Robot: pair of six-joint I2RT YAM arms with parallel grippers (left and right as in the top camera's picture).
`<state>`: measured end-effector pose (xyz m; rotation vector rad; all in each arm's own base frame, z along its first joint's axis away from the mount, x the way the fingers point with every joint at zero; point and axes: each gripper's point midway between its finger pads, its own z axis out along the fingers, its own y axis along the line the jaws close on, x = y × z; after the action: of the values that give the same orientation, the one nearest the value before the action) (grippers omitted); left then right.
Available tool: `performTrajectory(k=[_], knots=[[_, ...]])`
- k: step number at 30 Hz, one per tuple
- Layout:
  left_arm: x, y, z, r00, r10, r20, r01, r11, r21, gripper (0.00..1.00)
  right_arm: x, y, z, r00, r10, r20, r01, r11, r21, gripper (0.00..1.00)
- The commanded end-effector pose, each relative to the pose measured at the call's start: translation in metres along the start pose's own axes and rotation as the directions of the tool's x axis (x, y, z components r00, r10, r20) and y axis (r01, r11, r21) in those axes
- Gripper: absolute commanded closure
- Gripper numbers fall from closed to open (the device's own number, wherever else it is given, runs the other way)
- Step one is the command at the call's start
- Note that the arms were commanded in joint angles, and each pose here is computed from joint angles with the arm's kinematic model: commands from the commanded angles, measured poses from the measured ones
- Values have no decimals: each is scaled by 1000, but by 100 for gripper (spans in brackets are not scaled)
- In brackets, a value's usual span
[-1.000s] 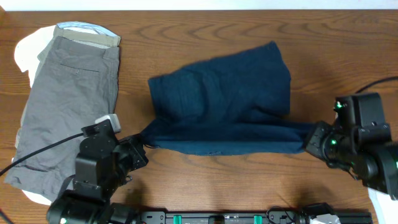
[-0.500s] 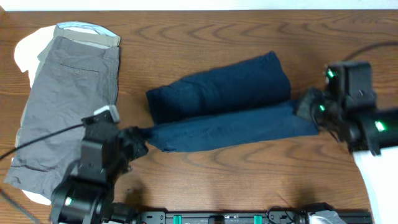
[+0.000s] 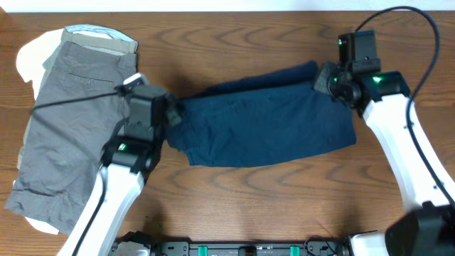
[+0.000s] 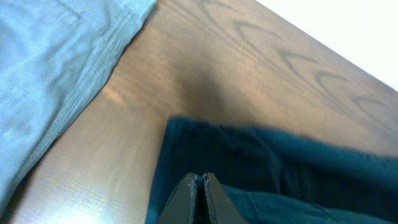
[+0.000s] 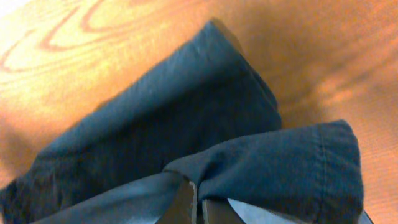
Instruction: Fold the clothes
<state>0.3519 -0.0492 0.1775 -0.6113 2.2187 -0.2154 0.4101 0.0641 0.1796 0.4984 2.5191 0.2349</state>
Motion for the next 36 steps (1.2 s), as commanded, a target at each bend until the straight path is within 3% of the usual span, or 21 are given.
performTrajectory(k=[1,8,15,23,24,25,26,27,29,30,33,36], knots=[[-7,0,27,999,16,30,-15,999,-50,94,-14,-1,20,999,-20,40,19,999,26,99],[-15,-10,78,994,0,112,6,999,-50,94,-29,11,73,996,-20,87,21,1000,-4,99],[-26,-2,100,977,-8,211,32,993,-110,94,-31,17,120,994,-22,110,25,999,-20,99],[-16,6,117,980,5,200,25,989,-149,94,-30,27,155,989,-30,143,37,998,-49,99],[-15,6,118,980,7,196,23,988,-152,94,-31,29,157,988,-33,151,42,998,-55,96],[-14,7,120,981,8,194,22,988,-154,92,-33,31,158,986,-37,161,47,997,-61,82],[-13,7,121,981,9,192,21,988,-156,83,-34,34,158,984,-60,165,73,994,-76,69],[-12,8,121,982,10,190,20,987,-157,71,-35,41,157,981,-92,173,111,988,-104,44],[-12,7,121,982,10,191,20,987,-157,36,-40,52,154,973,-126,194,157,976,-150,1],[-13,7,120,981,10,193,21,988,-155,22,-42,58,150,968,-144,206,181,968,-175,1],[-17,5,116,980,45,193,-15,988,-155,1,-49,67,134,962,-154,227,203,956,-211,1],[-19,4,102,982,78,174,-51,987,-153,2,-56,70,106,957,-165,237,221,946,-236,1]])
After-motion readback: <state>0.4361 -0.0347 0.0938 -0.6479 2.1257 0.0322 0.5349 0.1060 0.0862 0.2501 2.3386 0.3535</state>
